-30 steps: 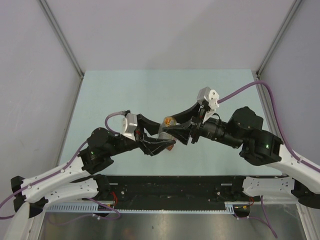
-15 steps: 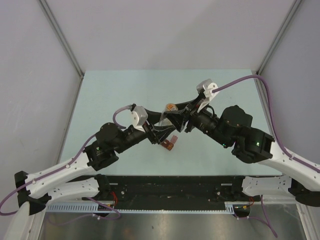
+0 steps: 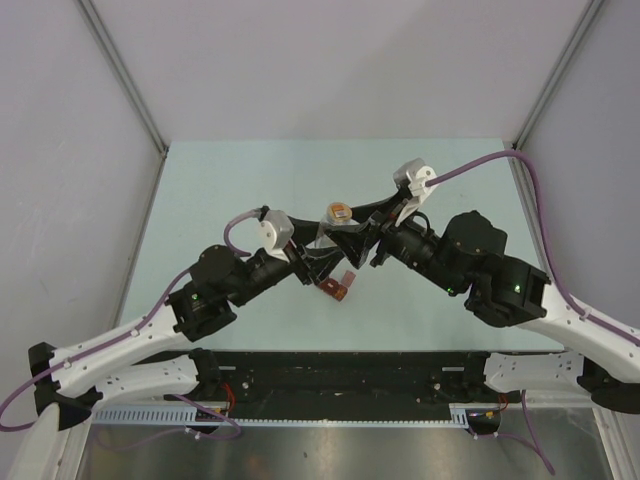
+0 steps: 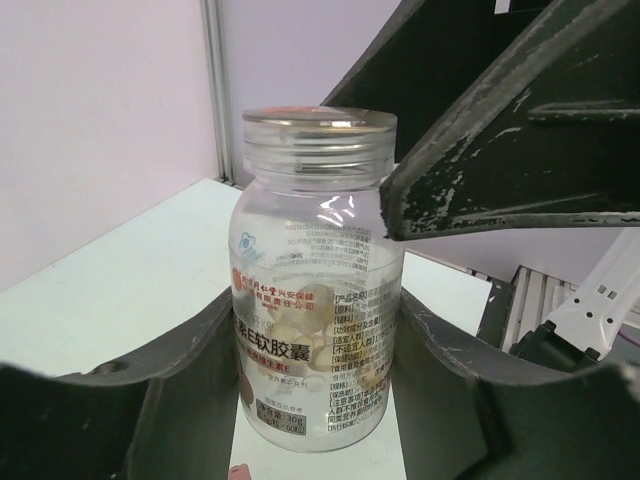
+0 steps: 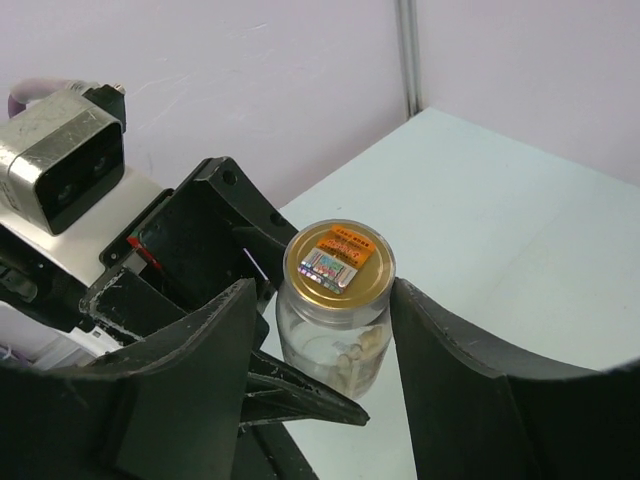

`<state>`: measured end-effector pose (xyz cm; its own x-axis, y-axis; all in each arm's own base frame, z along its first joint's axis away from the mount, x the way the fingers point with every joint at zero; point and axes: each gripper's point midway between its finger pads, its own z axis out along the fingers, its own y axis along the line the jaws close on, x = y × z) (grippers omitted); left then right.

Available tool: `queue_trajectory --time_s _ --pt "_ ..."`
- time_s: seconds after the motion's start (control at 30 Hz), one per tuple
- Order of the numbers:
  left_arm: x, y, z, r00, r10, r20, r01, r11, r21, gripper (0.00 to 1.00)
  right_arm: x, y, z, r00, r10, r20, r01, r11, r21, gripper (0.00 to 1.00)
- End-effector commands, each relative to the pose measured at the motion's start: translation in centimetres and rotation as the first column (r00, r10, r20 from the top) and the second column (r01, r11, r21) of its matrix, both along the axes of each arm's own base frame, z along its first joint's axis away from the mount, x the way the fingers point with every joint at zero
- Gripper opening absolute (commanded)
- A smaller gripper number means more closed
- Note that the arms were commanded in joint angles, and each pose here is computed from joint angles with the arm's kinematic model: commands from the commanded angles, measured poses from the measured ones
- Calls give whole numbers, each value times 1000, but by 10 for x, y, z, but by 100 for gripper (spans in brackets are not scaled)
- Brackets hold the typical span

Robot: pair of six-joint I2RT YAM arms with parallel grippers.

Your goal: Sort the pills into containers

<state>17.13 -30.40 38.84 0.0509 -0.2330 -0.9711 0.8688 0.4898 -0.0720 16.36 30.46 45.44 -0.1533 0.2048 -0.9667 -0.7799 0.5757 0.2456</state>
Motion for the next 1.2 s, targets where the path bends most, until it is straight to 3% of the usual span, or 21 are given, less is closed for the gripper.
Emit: queue_trajectory --time_s 0.0,0.53,0.63,0.77,0.87,1.03,1.17 --pt "6 12 31 997 59 40 -55 995 -83 0 -22 0 12 994 104 27 -105 994 24 61" --pt "-9 24 37 999 15 29 -11 992 -122 0 -50 -34 28 976 188 111 -192 981 21 62" --pt "-24 24 39 997 -57 49 62 990 -128 1 -50 -39 31 975 179 131 -183 983 19 62" --pt "-51 20 40 977 -194 87 203 972 -116 0 -56 -43 33 963 206 171 -209 978 -1 73" --pt "-73 17 38 947 -303 108 314 945 -95 0 -63 -43 35 947 243 209 -244 970 -17 75" --pt "-109 7 26 852 -509 125 515 857 -22 0 -90 -36 41 874 388 292 -390 919 -52 75" --pt "-120 4 22 812 -570 125 575 818 3 0 -110 -34 46 808 479 343 -487 871 -70 76"
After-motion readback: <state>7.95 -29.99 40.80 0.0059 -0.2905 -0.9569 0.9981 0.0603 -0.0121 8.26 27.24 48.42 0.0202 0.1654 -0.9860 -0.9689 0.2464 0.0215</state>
